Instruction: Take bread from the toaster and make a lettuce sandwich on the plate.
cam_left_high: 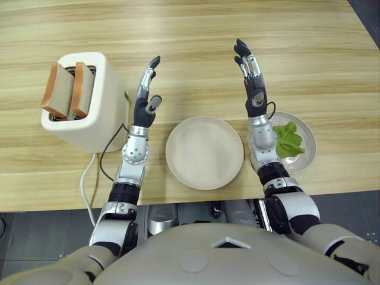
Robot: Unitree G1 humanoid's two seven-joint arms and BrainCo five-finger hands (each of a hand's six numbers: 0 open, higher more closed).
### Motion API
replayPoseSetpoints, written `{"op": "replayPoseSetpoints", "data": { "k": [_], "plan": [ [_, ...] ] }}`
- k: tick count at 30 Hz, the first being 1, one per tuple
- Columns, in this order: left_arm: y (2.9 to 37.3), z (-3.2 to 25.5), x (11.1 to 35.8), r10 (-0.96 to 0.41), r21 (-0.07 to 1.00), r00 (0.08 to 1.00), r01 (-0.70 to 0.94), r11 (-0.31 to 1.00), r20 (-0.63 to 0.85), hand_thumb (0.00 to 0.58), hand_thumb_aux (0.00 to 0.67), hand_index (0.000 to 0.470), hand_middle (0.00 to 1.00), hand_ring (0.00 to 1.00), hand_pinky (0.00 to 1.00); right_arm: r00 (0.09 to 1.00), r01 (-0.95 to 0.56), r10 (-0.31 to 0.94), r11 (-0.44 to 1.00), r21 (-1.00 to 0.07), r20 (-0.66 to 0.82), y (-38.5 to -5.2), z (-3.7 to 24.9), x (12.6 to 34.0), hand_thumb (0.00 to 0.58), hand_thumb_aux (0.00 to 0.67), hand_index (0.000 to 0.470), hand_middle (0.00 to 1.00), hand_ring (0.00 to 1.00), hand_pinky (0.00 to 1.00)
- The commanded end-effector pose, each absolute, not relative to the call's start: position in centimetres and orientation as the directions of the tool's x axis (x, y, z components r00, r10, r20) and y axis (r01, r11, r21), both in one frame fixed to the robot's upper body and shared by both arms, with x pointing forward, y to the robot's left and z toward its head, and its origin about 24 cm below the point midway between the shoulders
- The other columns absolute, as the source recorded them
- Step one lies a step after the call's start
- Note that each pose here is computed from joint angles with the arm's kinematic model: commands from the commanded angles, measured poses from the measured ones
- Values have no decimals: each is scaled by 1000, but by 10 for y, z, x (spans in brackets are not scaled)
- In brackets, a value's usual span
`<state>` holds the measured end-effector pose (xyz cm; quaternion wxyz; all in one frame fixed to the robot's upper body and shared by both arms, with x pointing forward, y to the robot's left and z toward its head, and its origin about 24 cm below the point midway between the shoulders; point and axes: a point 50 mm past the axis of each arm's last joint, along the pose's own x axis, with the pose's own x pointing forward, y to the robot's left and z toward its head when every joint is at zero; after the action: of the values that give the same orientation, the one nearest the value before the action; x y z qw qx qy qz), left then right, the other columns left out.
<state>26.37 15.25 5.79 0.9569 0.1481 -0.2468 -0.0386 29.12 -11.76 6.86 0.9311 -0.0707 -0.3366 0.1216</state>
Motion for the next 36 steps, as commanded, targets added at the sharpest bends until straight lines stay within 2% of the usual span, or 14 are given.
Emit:
{"op": "replayPoseSetpoints", "data": {
  "k": [1, 11, 14, 17, 20, 22, 24, 28, 31, 36],
  "plan": [
    [152, 58, 264, -155, 310, 874, 4, 951, 461, 0, 0, 0, 0, 0, 0, 746, -181, 278, 959, -216, 606, -117, 68, 291, 0, 0, 0, 0, 0, 0],
    [153, 59, 264, -151, 306, 871, 1, 952, 468, 0, 0, 0, 0, 0, 0, 746, -181, 277, 960, -216, 606, -117, 68, 291, 0, 0, 0, 0, 0, 0],
    [157, 73, 260, -124, 293, 844, -41, 955, 522, 0, 0, 0, 0, 0, 0, 745, -186, 280, 959, -215, 606, -116, 68, 291, 0, 0, 0, 0, 0, 0],
    [168, 123, 246, -178, 492, 732, -238, 837, 657, 0, 0, 0, 0, 0, 0, 747, -183, 277, 960, -214, 605, -117, 68, 292, 0, 0, 0, 0, 0, 0],
    [184, 146, 235, -166, 622, 732, -410, 667, 661, 0, 0, 0, 0, 0, 0, 749, -182, 276, 960, -214, 602, -118, 68, 292, 0, 0, 0, 0, 0, 0],
    [201, 160, 224, -110, 670, 745, -512, 538, 658, 0, 0, 0, 0, 0, 0, 750, -184, 277, 960, -213, 601, -119, 68, 292, 0, 0, 0, 0, 0, 0],
    [225, 170, 213, 17, 650, 731, -617, 443, 682, 0, 0, 0, 0, 0, 0, 751, -184, 276, 960, -212, 600, -119, 68, 292, 0, 0, 0, 0, 0, 0],
    [275, 162, 206, 233, 723, 759, -650, 233, 608, 0, 0, 0, 0, 0, 0, 753, -184, 275, 960, -209, 598, -118, 68, 292, 0, 0, 0, 0, 0, 0],
    [299, 149, 199, 355, 784, 780, -596, 172, 515, 0, 0, 0, 0, 0, 0, 753, -192, 280, 959, -208, 595, -117, 68, 293, 0, 0, 0, 0, 0, 0],
    [313, 137, 195, 431, 815, 785, -554, 168, 445, 0, 0, 0, 0, 0, 0, 753, -199, 287, 957, -211, 592, -115, 68, 294, 0, 0, 0, 0, 0, 0]
  ]
}}
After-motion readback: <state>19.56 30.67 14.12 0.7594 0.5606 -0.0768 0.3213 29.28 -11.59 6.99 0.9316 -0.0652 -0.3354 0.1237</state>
